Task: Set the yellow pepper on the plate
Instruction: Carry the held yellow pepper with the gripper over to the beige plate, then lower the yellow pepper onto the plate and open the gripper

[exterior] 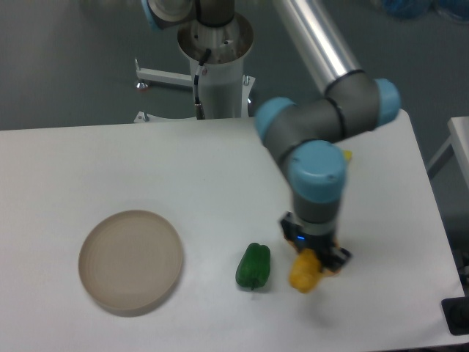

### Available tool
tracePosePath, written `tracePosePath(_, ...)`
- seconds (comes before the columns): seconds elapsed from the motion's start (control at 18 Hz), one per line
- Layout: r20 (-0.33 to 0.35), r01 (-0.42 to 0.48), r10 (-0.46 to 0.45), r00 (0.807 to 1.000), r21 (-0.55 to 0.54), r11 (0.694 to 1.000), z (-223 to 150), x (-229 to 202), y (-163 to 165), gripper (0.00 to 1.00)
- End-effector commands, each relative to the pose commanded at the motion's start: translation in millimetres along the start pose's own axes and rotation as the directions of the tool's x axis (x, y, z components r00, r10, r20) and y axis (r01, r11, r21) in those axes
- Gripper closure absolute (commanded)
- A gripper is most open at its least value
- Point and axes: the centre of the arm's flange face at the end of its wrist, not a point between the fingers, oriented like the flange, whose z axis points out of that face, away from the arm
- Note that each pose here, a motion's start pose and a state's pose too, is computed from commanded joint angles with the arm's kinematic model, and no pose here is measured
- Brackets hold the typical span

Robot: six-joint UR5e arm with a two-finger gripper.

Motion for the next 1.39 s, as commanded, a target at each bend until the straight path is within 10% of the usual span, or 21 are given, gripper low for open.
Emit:
tracePosePath(0.44,-0.109,0.135,-0.138,0.984,-0.037,0.990,-9,114,-57,0.66)
tracePosePath(1.0,-0.190,0.387,-0.391,0.901,-0.058,0.920,31,175,-110,0.65)
tracePosePath(1.39,-0.189,0.349,-0.355,0.916,-0.064,0.935,63,204,-126,0.62)
